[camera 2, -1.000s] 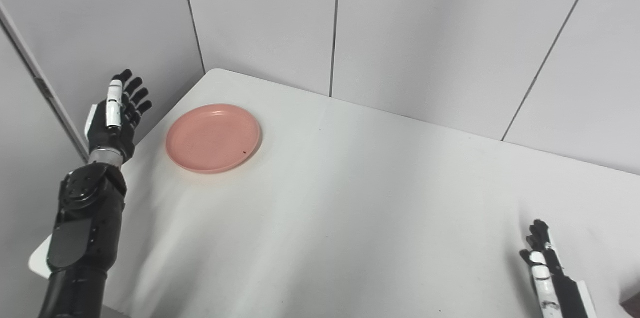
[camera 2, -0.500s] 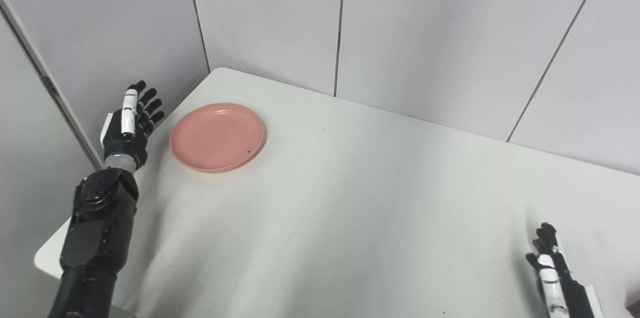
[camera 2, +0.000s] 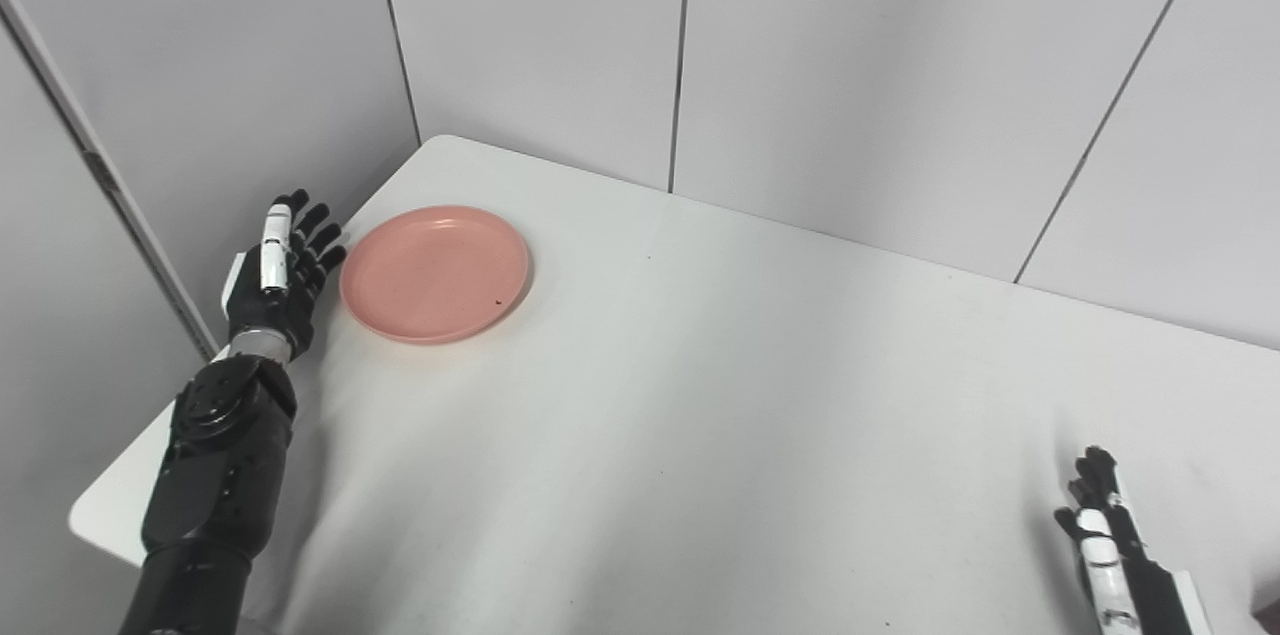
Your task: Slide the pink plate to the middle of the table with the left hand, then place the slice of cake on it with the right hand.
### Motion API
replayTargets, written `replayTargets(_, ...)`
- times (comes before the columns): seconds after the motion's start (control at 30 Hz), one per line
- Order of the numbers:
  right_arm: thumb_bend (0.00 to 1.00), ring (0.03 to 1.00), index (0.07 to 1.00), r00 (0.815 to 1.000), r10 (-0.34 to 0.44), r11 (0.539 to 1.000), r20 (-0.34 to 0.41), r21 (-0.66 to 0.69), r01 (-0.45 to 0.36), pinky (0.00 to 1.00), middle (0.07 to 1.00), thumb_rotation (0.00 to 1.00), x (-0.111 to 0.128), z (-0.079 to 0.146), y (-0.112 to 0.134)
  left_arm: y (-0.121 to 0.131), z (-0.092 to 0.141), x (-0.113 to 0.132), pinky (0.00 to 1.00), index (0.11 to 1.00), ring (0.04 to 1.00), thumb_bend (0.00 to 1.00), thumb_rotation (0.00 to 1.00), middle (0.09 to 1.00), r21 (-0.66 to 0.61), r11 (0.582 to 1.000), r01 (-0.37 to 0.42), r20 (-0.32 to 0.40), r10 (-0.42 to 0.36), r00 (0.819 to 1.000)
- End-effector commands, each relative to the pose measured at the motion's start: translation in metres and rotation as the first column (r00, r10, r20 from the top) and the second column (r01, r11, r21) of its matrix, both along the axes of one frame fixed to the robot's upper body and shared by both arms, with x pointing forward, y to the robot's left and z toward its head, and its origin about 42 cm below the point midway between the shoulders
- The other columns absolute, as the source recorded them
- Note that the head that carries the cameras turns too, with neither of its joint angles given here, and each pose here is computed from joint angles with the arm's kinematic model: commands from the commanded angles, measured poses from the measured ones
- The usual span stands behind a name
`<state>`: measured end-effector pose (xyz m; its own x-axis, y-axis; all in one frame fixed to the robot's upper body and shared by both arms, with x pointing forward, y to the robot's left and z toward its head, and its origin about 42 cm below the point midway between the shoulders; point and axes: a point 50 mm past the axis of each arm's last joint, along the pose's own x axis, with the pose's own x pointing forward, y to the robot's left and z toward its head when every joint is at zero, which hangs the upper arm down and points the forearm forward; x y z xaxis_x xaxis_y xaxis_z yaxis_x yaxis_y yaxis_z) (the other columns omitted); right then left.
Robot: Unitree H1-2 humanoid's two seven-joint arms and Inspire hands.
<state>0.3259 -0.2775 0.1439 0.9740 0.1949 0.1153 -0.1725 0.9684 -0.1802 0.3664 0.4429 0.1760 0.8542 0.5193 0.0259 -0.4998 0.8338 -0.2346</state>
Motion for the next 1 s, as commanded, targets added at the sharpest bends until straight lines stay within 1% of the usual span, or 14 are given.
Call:
replayTargets(0.0, 0.24, 1.0, 0.997, 1.0, -0.015, 1.0, 0.004, -0.005, 0.015, 1.0, 1.0, 1.0, -0.003, 0.006, -0.008, 0.003, 0.013, 0.005, 0.89, 0.917, 0.916, 0.31, 1.0, 0.93, 0.032, 0.999, 0.003, 0.04, -0.004, 0.999)
replayTargets(0.1, 0.23, 1.0, 0.998, 1.0, -0.013, 1.0, 0.003, -0.012, 0.013, 1.0, 1.0, 1.0, -0.003, 0.005, -0.009, 0.001, 0.007, 0.006, 0.88, 0.92, 0.916, 0.31, 1.0, 0.929, 0.031, 0.999, 0.016, 0.037, -0.018, 0.999)
replayTargets(0.23, 0.24, 1.0, 0.997, 1.0, -0.019, 1.0, -0.008, -0.001, 0.019, 1.0, 1.0, 1.0, -0.003, 0.006, -0.008, -0.006, 0.001, 0.009, 0.91, 0.938, 0.936, 0.31, 1.0, 0.949, 0.032, 0.998, 0.046, 0.033, -0.047, 0.998)
replayTargets(0.37, 0.23, 1.0, 0.993, 1.0, -0.021, 1.0, 0.006, -0.008, 0.021, 1.0, 1.0, 1.0, -0.003, 0.004, -0.008, -0.017, -0.003, 0.015, 0.92, 0.922, 0.935, 0.33, 1.0, 0.933, 0.035, 0.997, 0.075, 0.015, -0.076, 0.997)
replayTargets(0.5, 0.23, 1.0, 0.992, 1.0, -0.018, 1.0, 0.011, -0.004, 0.018, 1.0, 1.0, 1.0, -0.002, 0.004, -0.006, -0.029, -0.005, 0.021, 0.9, 0.901, 0.913, 0.33, 1.0, 0.924, 0.043, 0.993, 0.113, -0.002, -0.113, 0.994)
replayTargets(0.57, 0.24, 1.0, 0.993, 1.0, -0.018, 1.0, 0.011, -0.012, 0.019, 1.0, 1.0, 1.0, -0.003, 0.005, -0.005, -0.036, -0.005, 0.025, 0.91, 0.902, 0.911, 0.34, 1.0, 0.923, 0.04, 0.99, 0.135, -0.003, -0.135, 0.991)
replayTargets(0.67, 0.24, 1.0, 0.994, 1.0, -0.018, 1.0, 0.02, -0.013, 0.018, 1.0, 1.0, 1.0, -0.003, 0.005, -0.004, -0.054, -0.004, 0.034, 0.94, 0.92, 0.927, 0.33, 1.0, 0.936, 0.048, 0.979, 0.196, -0.015, -0.195, 0.981)
replayTargets(0.7, 0.25, 1.0, 0.991, 1.0, -0.018, 1.0, 0.024, -0.013, 0.019, 1.0, 1.0, 1.0, -0.003, 0.005, -0.004, -0.06, -0.004, 0.037, 0.93, 0.926, 0.923, 0.33, 1.0, 0.937, 0.058, 0.975, 0.214, -0.024, -0.213, 0.977)
replayTargets(0.8, 0.25, 1.0, 0.991, 1.0, -0.016, 1.0, 0.022, -0.004, 0.017, 1.0, 1.0, 1.0, -0.004, 0.005, -0.003, -0.075, -0.005, 0.045, 0.9, 0.908, 0.909, 0.34, 1.0, 0.923, 0.063, 0.966, 0.249, -0.039, -0.247, 0.968)
replayTargets(0.97, 0.23, 1.0, 0.991, 0.999, -0.028, 1.0, 0.017, -0.011, 0.029, 1.0, 1.0, 1.0, -0.005, 0.007, 0.001, -0.098, -0.004, 0.053, 0.9, 0.915, 0.915, 0.34, 1.0, 0.93, 0.062, 0.953, 0.297, -0.049, -0.295, 0.954)
